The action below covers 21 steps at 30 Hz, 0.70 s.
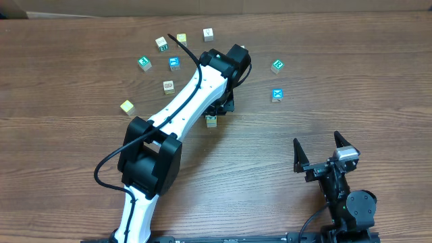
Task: Form a tower
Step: 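Lower the 8 block onto the top of the stack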
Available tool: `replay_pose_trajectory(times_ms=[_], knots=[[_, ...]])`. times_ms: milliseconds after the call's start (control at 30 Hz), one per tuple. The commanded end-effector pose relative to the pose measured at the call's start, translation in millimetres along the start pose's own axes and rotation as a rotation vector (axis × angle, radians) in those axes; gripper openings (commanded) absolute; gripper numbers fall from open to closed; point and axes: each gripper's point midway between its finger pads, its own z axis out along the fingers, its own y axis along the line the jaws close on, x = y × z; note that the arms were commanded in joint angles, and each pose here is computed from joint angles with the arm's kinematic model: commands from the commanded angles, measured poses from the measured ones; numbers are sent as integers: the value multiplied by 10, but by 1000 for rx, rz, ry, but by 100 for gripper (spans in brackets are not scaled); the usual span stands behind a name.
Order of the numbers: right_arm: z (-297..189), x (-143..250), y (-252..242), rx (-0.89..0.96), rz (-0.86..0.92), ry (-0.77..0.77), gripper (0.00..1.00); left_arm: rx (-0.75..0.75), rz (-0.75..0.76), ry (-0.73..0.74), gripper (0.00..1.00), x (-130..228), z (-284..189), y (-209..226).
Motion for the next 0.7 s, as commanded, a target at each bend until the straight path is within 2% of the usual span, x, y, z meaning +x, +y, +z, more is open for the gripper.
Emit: replay_pose_trajectory(times_ms=[0, 667], knots=[[1, 21, 6, -1, -1, -2, 100, -16, 13, 1, 6, 24, 64, -3], [1, 20, 6, -1, -2, -3, 100, 31, 48, -18, 4, -52, -64, -82]])
